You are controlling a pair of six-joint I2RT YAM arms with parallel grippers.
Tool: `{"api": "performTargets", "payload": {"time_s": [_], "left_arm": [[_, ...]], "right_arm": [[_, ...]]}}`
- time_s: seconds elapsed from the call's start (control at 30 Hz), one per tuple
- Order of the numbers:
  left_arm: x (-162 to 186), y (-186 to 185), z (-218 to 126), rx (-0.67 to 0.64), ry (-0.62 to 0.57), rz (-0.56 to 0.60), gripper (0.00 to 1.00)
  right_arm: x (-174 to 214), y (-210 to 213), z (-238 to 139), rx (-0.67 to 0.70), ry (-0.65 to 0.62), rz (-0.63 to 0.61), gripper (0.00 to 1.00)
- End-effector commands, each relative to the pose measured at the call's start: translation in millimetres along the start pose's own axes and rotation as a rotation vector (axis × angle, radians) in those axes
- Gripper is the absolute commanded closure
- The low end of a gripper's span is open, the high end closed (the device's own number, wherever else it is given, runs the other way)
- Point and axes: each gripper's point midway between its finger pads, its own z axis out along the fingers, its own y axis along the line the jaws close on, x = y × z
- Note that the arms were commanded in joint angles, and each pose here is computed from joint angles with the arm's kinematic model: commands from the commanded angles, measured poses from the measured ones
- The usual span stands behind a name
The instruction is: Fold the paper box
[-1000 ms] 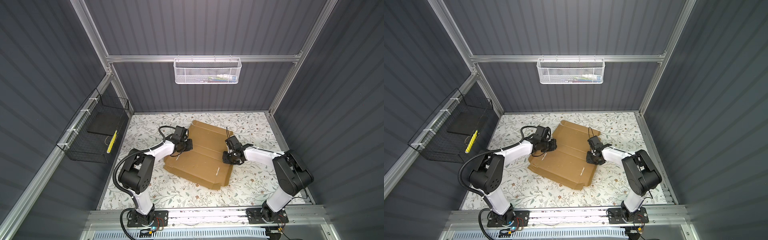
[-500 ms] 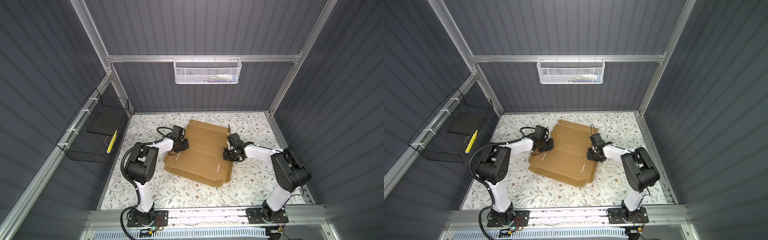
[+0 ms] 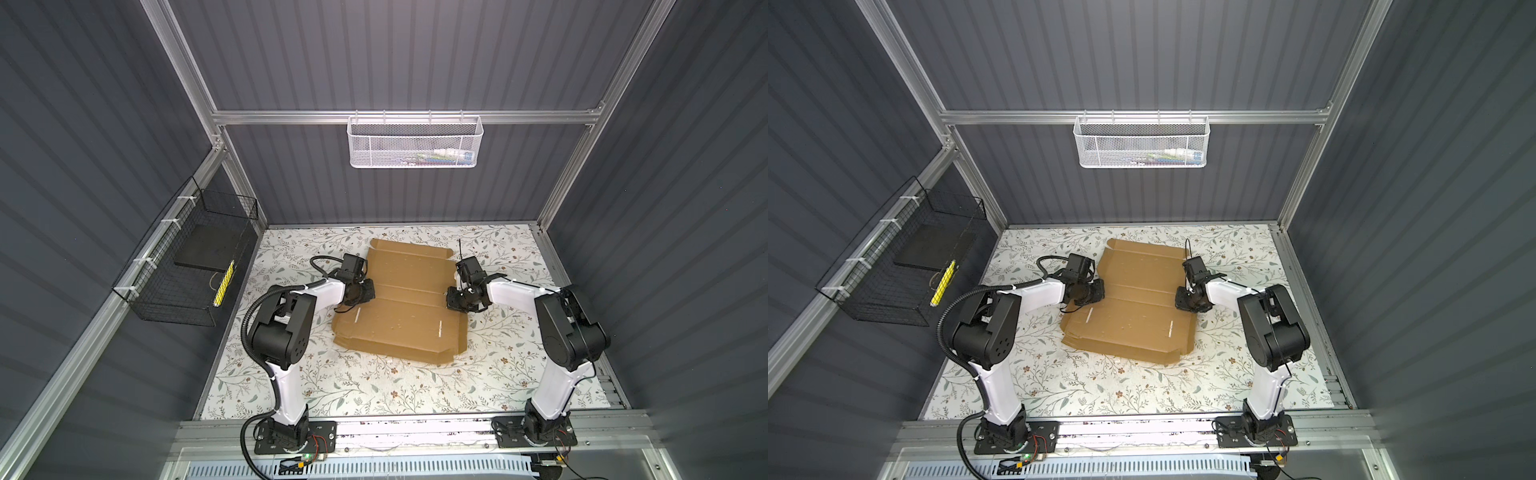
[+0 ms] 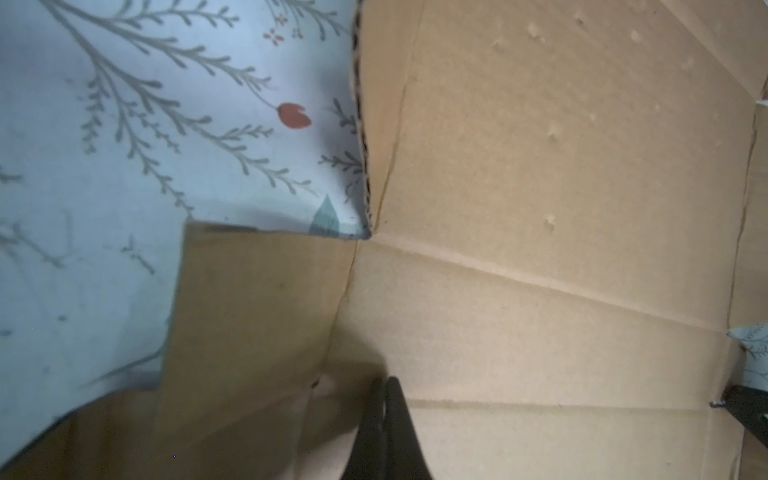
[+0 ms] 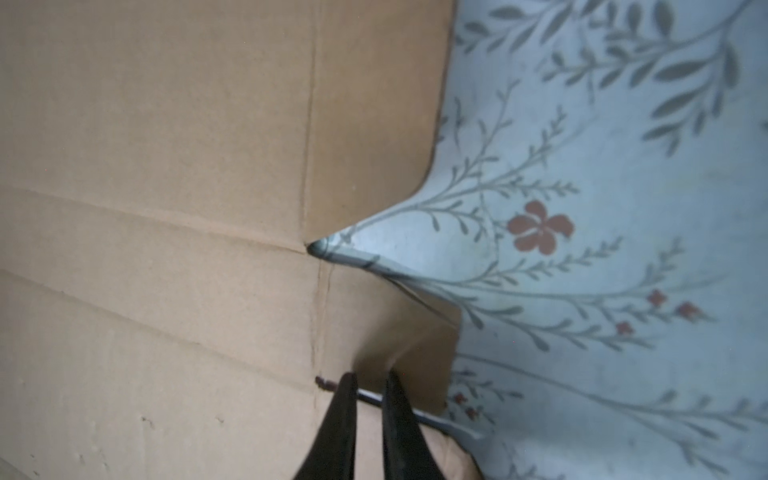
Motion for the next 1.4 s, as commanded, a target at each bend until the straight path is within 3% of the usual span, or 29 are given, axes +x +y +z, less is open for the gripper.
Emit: {"api": "performTargets", "payload": {"time_s": [0.0,0.33,0.7,0.97,1.37], "left_arm": [[25,21,-6,-0.037,0.052,-0.034,1.0],[33,58,-39,-0.084,0.004,-0.104,1.0],[28,62,-80,-0.111,-0.047,-0.091,1.0],[43,80,-91,-0.181,-0.057,-0.111,1.0],[68,107,-83,-0.255,-0.052,-0.175,1.0]], "right_arm": [[24,-26,17,0.087,0.118,-0.003,0.83],[16,-32,19,0.119,0.138,-0.03,0.83],[13,-17,-36,0.09,0.044,-0.063,0.8],[36,-13,-65,0.084,0.0,-0.058,0.78],[81,-39,-39,0.126,0.054,0.012,0.79]]}}
